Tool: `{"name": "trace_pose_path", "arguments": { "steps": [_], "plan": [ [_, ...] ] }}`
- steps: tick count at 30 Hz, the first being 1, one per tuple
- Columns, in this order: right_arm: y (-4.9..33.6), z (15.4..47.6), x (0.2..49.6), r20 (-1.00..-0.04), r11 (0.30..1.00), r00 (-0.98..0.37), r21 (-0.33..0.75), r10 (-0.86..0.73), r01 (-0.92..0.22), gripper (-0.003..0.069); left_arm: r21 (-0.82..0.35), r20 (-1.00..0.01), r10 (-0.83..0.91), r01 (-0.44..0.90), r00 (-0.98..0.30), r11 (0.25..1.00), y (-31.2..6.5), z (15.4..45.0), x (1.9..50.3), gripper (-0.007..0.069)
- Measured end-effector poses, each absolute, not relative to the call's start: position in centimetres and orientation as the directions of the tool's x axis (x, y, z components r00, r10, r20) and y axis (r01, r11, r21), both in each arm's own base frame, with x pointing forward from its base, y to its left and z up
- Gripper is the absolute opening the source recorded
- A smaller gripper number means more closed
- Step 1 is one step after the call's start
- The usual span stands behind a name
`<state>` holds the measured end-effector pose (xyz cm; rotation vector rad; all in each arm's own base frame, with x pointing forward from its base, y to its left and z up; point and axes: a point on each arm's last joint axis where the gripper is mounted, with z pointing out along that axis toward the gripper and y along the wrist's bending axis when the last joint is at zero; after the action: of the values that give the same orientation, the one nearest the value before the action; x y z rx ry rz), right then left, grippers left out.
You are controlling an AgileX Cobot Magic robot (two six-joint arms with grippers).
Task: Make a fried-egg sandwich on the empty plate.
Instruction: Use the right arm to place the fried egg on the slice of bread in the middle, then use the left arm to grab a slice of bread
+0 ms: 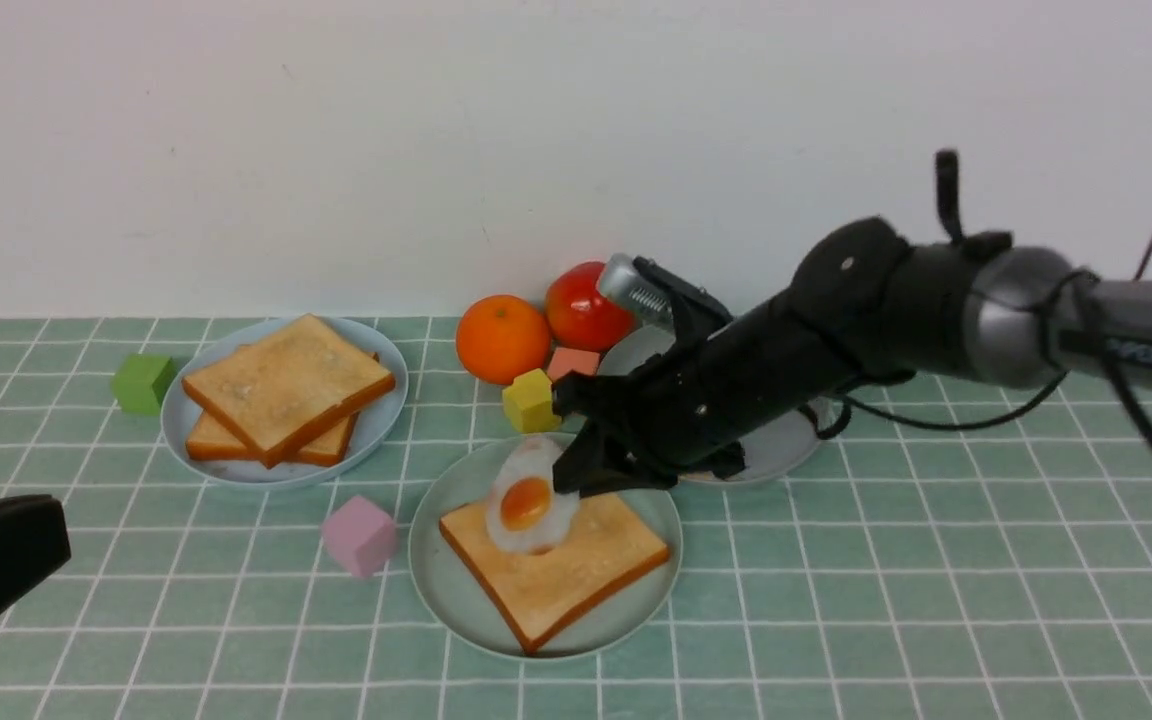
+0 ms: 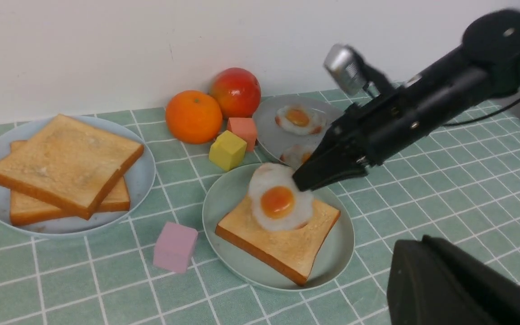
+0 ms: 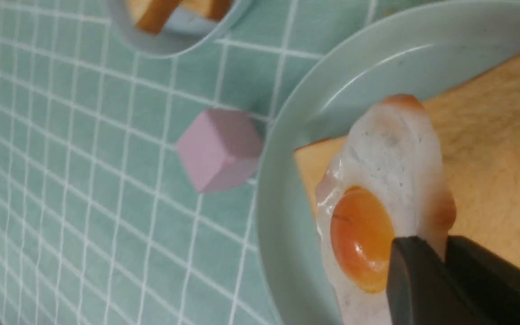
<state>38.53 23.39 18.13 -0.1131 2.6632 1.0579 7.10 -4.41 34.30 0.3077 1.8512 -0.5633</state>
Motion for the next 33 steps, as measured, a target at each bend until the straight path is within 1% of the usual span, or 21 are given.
{"name": "trace_pose_path", "arguments": {
  "steps": [3, 5, 8, 12, 13, 15, 16, 17, 18, 19, 21, 22, 23, 24, 25, 26, 27, 28, 29, 31, 33],
  "plan": [
    [23.5, 16.9, 38.7, -0.237, 0.735, -0.97, 0.667, 0.056, -0.121, 0.0081, -0.229, -0.938, -0.062, 0.473, -0.342, 0.851, -4.4, 34.3, 7.1, -0.0003],
    [23.4, 16.5, 38.9, -0.224, 0.741, -0.971, 0.665, 0.079, -0.093, 0.0111, -0.227, -0.938, -0.061, 0.473, -0.34, 0.851, -4.4, 34.3, 7.1, -0.0003],
    [23.3, 16.2, 39.1, -0.223, 0.749, -0.969, 0.659, 0.109, -0.068, 0.0201, -0.221, -0.94, -0.058, 0.473, -0.336, 0.853, -4.4, 34.4, 7.1, 0.0],
    [22.4, 16.6, 39.5, -0.223, 0.754, -0.97, 0.652, 0.1, -0.072, 0.0369, -0.225, -0.94, -0.062, 0.474, -0.335, 0.851, -4.4, 34.4, 7.1, 0.0005],
    [21.9, 17.0, 39.6, -0.222, 0.758, -0.971, 0.648, 0.085, -0.082, 0.0391, -0.226, -0.94, -0.062, 0.474, -0.337, 0.851, -4.4, 34.4, 7.1, 0.0005],
    [21.0, 18.1, 39.5, -0.228, 0.765, -0.973, 0.633, 0.044, -0.114, 0.0402, -0.232, -0.935, -0.061, 0.471, -0.35, 0.851, -4.5, 34.3, 7.2, 0.0006],
    [20.2, 19.3, 39.1, -0.235, 0.777, -0.972, 0.61, -0.008, -0.155, 0.0389, -0.237, -0.925, -0.052, 0.463, -0.376, 0.854, -4.8, 34.0, 7.4, 0.0006],
    [20.0, 19.5, 39.1, -0.244, 0.78, -0.97, 0.605, -0.012, -0.162, 0.0381, -0.235, -0.924, -0.049, 0.462, -0.38, 0.855, -4.9, 34.0, 7.5, 0.0006],
    [19.1, 21.5, 38.3, -0.263, 0.792, -0.961, 0.568, -0.081, -0.223, 0.0344, -0.231, -0.909, -0.025, 0.453, -0.416, 0.861, -5.6, 33.5, 8.0, 0.0],
    [18.5, 23.2, 37.5, -0.285, 0.801, -0.949, 0.533, -0.133, -0.272, 0.0303, -0.222, -0.895, 0.0, 0.446, -0.446, 0.867, -6.2, 33.1, 8.6, -0.0004],
    [17.3, 27.4, 35.4, -0.347, 0.811, -0.909, 0.448, -0.23, -0.377, 0.019, -0.172, -0.859, 0.085, 0.44, -0.506, 0.882, -8.0, 31.9, 10.1, -0.0013],
    [16.9, 28.9, 34.4, -0.369, 0.816, -0.889, 0.403, -0.27, -0.415, 0.0138, -0.145, -0.843, 0.124, 0.443, -0.524, 0.885, -8.7, 31.5, 10.7, -0.0013],
    [16.8, 29.7, 33.9, -0.385, 0.815, -0.881, 0.393, -0.275, -0.426, 0.0127, -0.142, -0.838, 0.13, 0.442, -0.529, 0.886, -8.8, 31.4, 10.9, -0.0013],
    [15.8, 32.4, 31.8, -0.434, 0.825, -0.845, 0.316, -0.313, -0.468, 0.0052, -0.091, -0.798, 0.205, 0.45, -0.566, 0.888, -10.4, 30.5, 12.2, -0.0013],
    [15.4, 34.1, 30.4, -0.468, 0.829, -0.825, 0.286, -0.318, -0.481, 0.0015, -0.068, -0.777, 0.239, 0.455, -0.583, 0.888, -11.3, 30.1, 13.0, -0.0013],
    [14.8, 35.5, 29.0, -0.498, 0.837, -0.808, 0.256, -0.314, -0.483, -0.0005, -0.049, -0.756, 0.266, 0.457, -0.599, 0.888, -12.2, 29.7, 13.8, -0.0013],
    [14.5, 36.1, 28.4, -0.51, 0.842, -0.801, 0.24, -0.314, -0.483, -0.001, -0.043, -0.751, 0.276, 0.461, -0.6, 0.886, -12.6, 29.7, 14.2, -0.0013],
    [13.6, 37.8, 26.5, -0.55, 0.851, -0.777, 0.209, -0.305, -0.482, -0.0011, -0.017, -0.722, 0.309, 0.462, -0.619, 0.887, -13.8, 29.2, 15.5, -0.0013],
    [13.4, 38.0, 26.2, -0.555, 0.854, -0.773, 0.199, -0.307, -0.481, -0.0011, -0.016, -0.726, 0.308, 0.463, -0.615, 0.886, -13.8, 29.4, 15.6, -0.0013],
    [11.8, 40.4, 22.6, -0.622, 0.866, -0.729, 0.158, -0.285, -0.474, -0.0005, 0.026, -0.694, 0.348, 0.461, -0.631, 0.887, -14.9, 29.1, 18.4, -0.0013],
    [10.6, 41.5, 19.9, -0.665, 0.87, -0.696, 0.142, -0.269, -0.472, 0.0001, 0.035, -0.659, 0.341, 0.426, -0.67, 0.904, -14.7, 28.7, 21.6, -0.0013]
  ]
}}
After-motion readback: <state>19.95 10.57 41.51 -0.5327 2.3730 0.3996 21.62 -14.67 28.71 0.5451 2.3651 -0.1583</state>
